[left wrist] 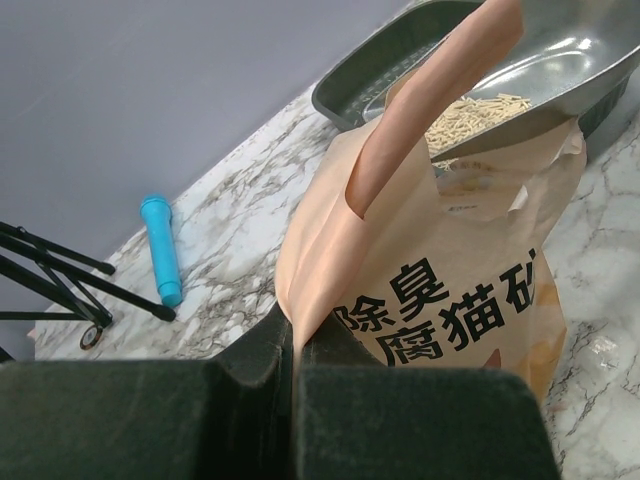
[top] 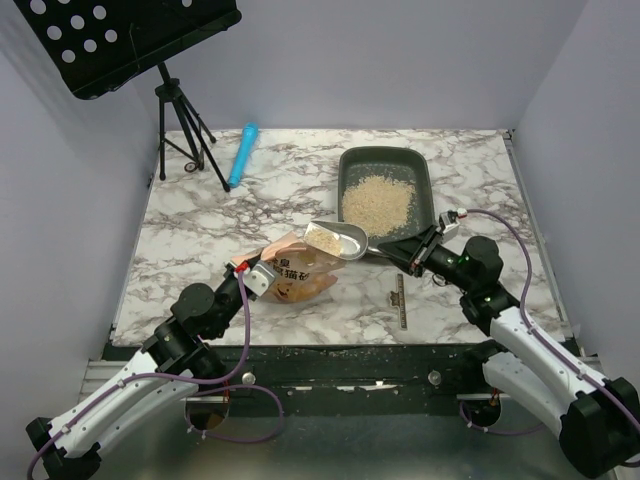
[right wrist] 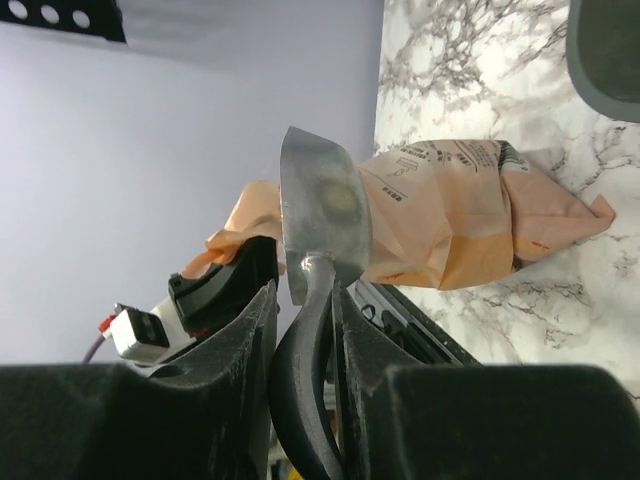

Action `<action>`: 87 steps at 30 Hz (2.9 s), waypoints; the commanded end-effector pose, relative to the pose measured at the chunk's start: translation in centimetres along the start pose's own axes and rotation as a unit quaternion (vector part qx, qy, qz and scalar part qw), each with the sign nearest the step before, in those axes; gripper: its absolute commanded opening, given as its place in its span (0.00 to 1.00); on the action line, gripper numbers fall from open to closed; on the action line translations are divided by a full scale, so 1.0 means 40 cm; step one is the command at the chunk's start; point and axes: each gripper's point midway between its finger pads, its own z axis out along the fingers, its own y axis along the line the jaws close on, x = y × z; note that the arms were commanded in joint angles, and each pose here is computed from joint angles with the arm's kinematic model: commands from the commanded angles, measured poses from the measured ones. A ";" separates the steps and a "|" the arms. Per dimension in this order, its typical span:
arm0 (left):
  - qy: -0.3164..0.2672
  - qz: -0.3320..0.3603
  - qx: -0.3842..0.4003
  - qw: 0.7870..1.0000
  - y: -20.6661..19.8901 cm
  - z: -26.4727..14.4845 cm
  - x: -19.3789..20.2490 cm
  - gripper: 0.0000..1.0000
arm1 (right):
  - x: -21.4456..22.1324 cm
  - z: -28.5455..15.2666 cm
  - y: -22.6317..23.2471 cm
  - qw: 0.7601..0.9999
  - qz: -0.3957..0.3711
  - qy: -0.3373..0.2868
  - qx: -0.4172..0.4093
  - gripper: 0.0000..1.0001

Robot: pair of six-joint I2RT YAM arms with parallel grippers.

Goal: Fill the litter box with clean litter

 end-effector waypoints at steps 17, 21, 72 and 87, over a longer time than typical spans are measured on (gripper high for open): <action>-0.108 -0.026 -0.077 0.991 0.103 -0.024 -0.153 0.00 | -0.254 -0.060 -0.014 0.961 0.014 -0.268 0.070 0.00; -0.110 -0.027 -0.080 0.990 0.106 -0.028 -0.156 0.00 | -0.311 -0.084 -0.046 0.939 -0.020 -0.322 0.121 0.00; -0.110 -0.035 -0.080 0.990 0.112 -0.034 -0.166 0.00 | -0.037 0.045 0.334 0.786 -0.571 0.180 0.157 0.00; -0.111 -0.032 -0.080 0.990 0.112 -0.035 -0.167 0.00 | 0.119 0.120 0.277 0.765 -0.574 0.288 0.054 0.00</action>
